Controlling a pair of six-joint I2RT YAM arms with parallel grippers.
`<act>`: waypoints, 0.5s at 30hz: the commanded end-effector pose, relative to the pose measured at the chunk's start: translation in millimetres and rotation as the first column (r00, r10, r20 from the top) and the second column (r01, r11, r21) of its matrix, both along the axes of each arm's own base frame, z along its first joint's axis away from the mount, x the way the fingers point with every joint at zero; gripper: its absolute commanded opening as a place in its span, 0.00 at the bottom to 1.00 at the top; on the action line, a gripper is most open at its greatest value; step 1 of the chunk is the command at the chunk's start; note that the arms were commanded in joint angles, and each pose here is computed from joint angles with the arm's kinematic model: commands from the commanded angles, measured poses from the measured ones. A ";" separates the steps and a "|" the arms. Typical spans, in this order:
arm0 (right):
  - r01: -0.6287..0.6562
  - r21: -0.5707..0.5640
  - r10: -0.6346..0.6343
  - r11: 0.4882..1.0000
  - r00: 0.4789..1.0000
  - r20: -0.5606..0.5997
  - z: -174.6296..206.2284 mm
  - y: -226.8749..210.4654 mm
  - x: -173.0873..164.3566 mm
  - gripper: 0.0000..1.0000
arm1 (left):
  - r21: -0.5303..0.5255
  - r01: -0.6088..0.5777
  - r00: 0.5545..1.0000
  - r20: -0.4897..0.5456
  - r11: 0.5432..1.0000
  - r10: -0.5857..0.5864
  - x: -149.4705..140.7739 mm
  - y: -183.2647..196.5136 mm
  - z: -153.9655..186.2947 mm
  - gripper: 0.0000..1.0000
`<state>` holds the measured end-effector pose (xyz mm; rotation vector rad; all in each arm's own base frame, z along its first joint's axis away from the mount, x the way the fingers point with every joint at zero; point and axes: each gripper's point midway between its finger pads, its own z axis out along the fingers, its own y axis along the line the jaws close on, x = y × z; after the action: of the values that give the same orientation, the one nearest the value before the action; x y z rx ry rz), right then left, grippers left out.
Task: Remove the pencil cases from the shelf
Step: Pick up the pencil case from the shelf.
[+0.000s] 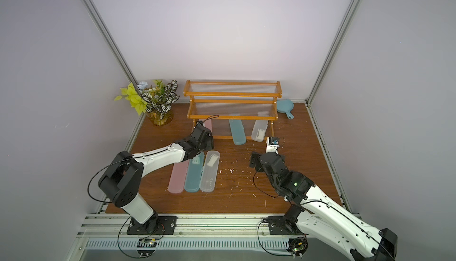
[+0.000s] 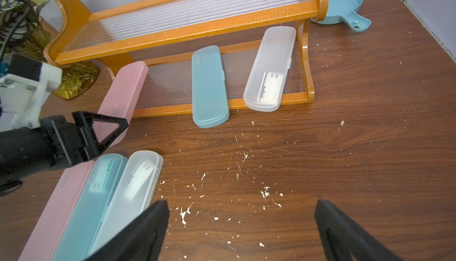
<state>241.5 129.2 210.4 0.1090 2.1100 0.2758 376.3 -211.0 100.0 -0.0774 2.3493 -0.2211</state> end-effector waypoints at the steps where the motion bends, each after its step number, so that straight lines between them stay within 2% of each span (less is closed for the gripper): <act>1: 0.026 0.023 -0.026 0.999 0.999 0.034 11.9 -3.4 2.8 0.99 | -0.028 0.024 1.000 0.001 0.999 -0.024 -19.2 -8.7 6.1 0.60; 15: 0.059 0.012 -0.060 0.998 0.997 0.055 16.9 -6.7 7.8 0.99 | -0.098 0.069 0.998 0.004 0.993 -0.068 -96.8 -37.5 11.9 0.59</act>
<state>243.2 125.4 211.1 0.1222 2.0999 0.2497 287.7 -246.0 104.5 -0.0063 2.3684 -0.3669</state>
